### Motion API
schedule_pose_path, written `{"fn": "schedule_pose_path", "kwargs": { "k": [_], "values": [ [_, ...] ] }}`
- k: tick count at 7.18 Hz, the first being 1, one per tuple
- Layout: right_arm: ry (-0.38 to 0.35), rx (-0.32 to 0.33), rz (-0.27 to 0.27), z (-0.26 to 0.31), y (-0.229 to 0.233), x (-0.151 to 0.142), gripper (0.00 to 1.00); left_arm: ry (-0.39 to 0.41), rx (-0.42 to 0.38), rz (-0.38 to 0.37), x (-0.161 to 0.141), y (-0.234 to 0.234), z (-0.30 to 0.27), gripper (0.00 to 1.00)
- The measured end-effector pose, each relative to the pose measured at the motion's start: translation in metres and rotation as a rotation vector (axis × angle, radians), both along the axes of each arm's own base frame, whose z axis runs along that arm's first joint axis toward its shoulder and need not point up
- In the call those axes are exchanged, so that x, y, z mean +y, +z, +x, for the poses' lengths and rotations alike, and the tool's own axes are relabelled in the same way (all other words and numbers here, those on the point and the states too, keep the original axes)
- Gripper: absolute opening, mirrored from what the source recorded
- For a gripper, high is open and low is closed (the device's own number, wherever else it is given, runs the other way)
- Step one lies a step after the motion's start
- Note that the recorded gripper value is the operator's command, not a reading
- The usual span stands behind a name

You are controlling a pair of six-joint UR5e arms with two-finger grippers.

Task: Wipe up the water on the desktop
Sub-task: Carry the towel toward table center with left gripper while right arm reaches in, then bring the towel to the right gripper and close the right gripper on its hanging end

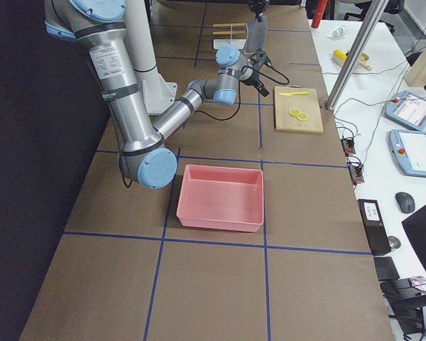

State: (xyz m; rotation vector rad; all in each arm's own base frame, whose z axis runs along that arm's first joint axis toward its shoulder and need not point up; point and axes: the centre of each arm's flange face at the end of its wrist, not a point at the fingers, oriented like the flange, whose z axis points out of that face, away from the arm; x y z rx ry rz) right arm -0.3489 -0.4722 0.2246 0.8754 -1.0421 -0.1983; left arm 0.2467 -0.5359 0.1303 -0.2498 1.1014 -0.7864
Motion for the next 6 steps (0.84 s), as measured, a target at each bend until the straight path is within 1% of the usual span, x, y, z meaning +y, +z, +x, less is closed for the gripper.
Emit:
{"fn": "schedule_pose_path", "kwargs": {
  "k": [1, 2, 3, 5, 6],
  "values": [
    [0.01, -0.001, 0.029, -0.029, -0.013, 0.018, 0.99, -0.01, -0.006, -0.013, -0.001, -0.008, 0.018, 0.05],
    [0.042, 0.01, 0.048, -0.052, -0.021, 0.034, 0.99, -0.013, -0.011, -0.019, -0.002, -0.016, 0.038, 0.05],
    [0.061, 0.023, 0.058, -0.07, -0.029, 0.046, 0.99, 0.002, -0.006, -0.01, -0.003, -0.028, 0.059, 0.05],
    [0.068, 0.039, 0.074, -0.084, -0.043, 0.062, 0.99, 0.047, 0.006, 0.002, -0.009, -0.053, 0.105, 0.05],
    [0.069, 0.044, 0.092, -0.092, -0.049, 0.074, 0.99, 0.056, 0.01, 0.002, -0.011, -0.059, 0.117, 0.05]
  ]
}}
